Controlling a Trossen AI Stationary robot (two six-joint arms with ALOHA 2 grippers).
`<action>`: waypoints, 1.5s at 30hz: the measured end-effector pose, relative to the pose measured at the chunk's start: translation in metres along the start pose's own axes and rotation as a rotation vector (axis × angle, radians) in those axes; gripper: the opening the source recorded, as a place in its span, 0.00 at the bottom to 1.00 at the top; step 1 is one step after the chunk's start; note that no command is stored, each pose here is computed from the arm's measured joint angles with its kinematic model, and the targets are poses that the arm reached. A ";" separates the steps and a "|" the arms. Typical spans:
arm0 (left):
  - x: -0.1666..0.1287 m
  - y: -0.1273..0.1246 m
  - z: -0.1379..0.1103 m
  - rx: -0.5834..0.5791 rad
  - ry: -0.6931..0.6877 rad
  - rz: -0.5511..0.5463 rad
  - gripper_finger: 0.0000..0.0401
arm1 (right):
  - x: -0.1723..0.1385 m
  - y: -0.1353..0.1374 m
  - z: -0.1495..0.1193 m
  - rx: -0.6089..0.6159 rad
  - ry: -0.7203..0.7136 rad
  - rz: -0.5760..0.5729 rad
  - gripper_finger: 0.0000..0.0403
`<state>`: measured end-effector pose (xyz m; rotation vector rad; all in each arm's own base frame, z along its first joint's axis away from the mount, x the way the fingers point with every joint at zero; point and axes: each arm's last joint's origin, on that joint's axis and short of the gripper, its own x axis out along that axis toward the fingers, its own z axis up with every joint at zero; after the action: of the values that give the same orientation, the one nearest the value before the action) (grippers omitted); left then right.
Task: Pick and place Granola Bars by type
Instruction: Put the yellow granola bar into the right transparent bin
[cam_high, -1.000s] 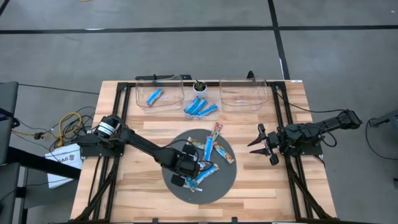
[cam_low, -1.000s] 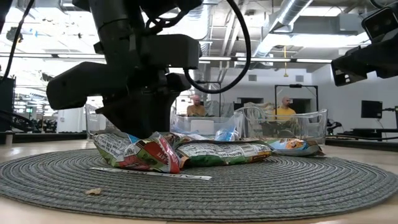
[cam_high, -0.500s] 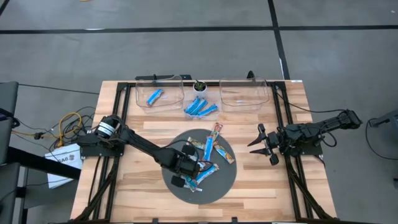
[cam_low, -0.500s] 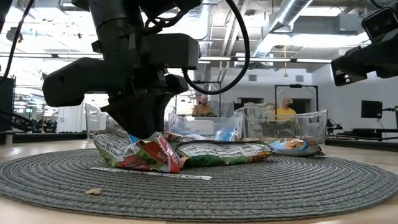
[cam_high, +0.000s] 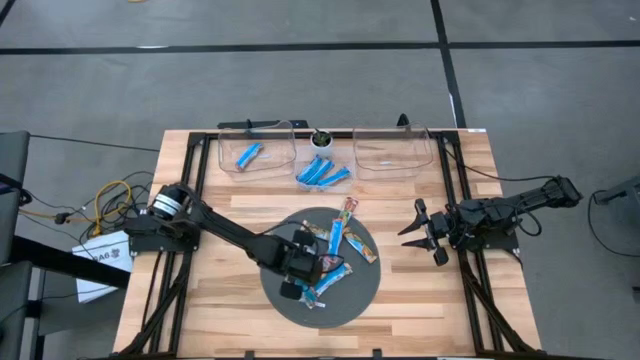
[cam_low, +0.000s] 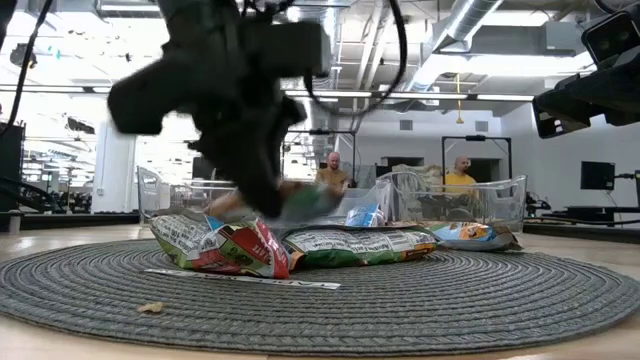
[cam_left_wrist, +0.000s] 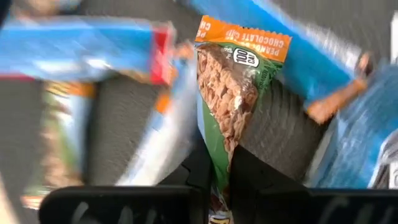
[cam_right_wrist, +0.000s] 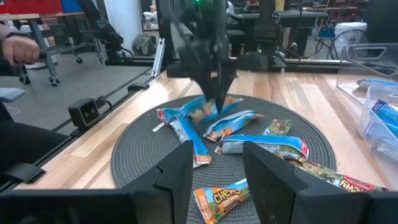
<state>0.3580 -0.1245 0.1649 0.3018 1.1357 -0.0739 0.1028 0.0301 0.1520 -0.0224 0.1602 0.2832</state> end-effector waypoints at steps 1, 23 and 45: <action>-0.005 0.002 0.001 -0.007 -0.014 0.011 0.05 | 0.000 0.000 0.000 0.000 0.000 0.000 0.33; -0.105 0.042 0.030 -0.213 -0.496 0.082 0.08 | 0.000 0.000 0.000 0.000 0.000 0.000 0.33; -0.116 0.060 0.044 -0.232 -0.678 0.124 0.08 | 0.000 0.000 0.006 0.293 -0.060 0.003 0.33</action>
<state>0.3601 -0.0903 0.2978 0.1200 0.4446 0.0634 0.1036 0.0301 0.1576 0.2764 0.1403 0.2615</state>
